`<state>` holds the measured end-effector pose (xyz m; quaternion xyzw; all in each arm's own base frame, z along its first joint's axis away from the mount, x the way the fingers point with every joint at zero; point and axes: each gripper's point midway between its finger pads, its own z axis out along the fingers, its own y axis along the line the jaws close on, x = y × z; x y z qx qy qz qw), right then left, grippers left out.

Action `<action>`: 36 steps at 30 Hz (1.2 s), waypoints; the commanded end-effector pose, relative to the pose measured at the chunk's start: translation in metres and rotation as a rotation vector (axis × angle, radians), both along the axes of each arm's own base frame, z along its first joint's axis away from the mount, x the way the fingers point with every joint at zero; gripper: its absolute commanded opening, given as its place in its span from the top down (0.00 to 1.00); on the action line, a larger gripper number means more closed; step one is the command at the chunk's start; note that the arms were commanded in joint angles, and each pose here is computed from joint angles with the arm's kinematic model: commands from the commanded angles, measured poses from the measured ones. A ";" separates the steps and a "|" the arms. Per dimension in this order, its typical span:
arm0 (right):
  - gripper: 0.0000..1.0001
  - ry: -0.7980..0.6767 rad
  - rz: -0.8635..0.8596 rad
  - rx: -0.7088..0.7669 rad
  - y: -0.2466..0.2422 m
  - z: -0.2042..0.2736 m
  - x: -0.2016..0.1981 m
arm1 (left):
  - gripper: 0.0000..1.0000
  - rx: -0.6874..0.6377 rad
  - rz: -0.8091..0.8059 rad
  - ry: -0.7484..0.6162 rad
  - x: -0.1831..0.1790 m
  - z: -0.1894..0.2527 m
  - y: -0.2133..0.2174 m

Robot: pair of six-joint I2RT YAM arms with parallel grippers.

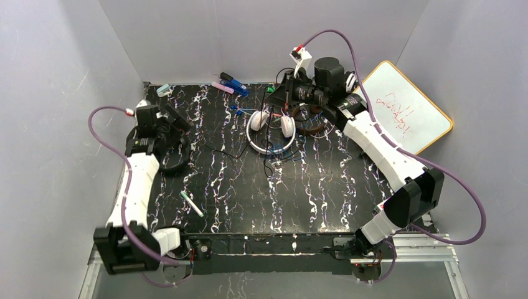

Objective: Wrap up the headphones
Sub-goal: Place the headphones at the corner of the board, then untie the headphones cable at the center of the board.

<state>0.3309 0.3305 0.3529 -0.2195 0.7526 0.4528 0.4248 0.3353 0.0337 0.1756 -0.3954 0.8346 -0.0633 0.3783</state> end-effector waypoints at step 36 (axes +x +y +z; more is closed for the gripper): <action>0.99 -0.053 0.003 0.114 -0.002 0.062 -0.018 | 0.50 0.162 -1.167 -0.809 0.002 0.123 -0.321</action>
